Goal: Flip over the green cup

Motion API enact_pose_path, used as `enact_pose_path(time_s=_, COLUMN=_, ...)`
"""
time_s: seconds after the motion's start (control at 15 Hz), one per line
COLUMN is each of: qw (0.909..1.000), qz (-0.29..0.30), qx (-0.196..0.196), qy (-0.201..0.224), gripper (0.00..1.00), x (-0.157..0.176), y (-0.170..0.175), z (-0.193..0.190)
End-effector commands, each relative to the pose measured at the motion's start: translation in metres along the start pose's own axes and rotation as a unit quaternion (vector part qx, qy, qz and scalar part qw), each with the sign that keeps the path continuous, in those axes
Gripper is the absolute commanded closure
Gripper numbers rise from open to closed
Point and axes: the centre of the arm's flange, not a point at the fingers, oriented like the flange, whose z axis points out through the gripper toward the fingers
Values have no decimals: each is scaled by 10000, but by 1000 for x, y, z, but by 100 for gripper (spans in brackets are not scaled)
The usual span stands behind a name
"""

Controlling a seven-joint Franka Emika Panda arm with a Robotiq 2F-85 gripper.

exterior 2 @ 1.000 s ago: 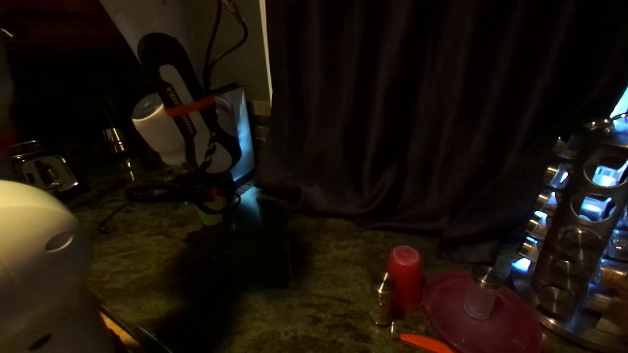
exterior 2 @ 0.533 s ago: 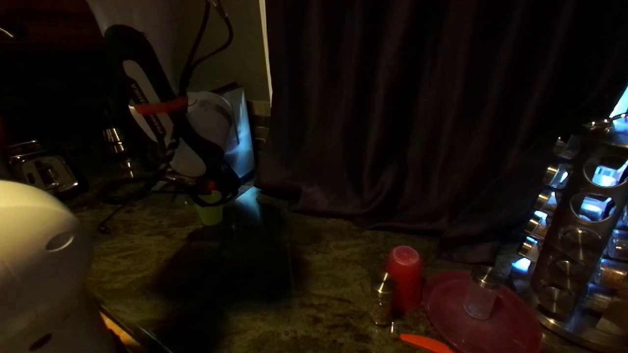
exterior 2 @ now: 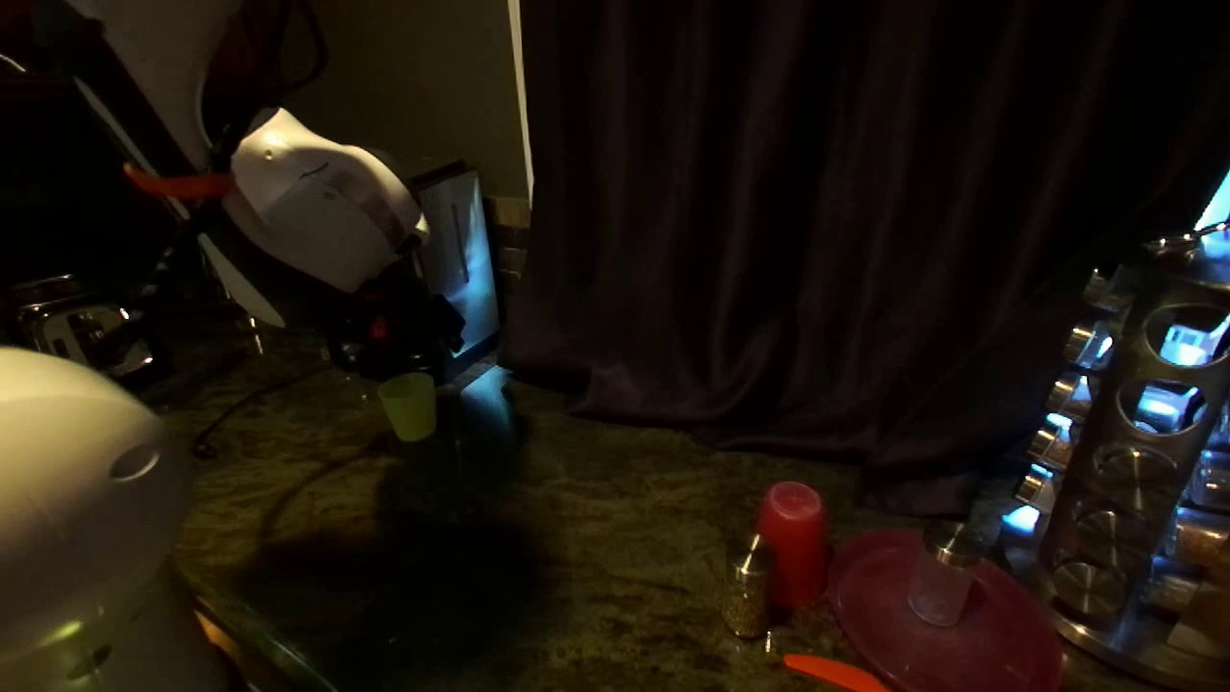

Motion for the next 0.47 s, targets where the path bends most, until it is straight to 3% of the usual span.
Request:
enact_pose_path(time_s=0.0, qw=9966, qz=394, qx=-531, qy=-482, gripper=0, x=14, y=2, z=-72)
enact_pose_path(time_s=0.07, qw=9955, qz=417, qx=-625, qy=-570, gripper=0, x=8, y=4, z=-73)
enact_pose_path(time_s=0.2, qw=9970, qz=440, qx=-393, qy=-502, gripper=0, x=4, y=8, z=-76)
enact_pose_path(time_s=0.27, qw=9969, qz=442, qx=-420, qy=-501, gripper=0, x=-6, y=-3, z=-8)
enact_pose_path(time_s=0.4, qw=9976, qz=449, qx=-312, qy=-434, gripper=0, x=7, y=-9, z=-19)
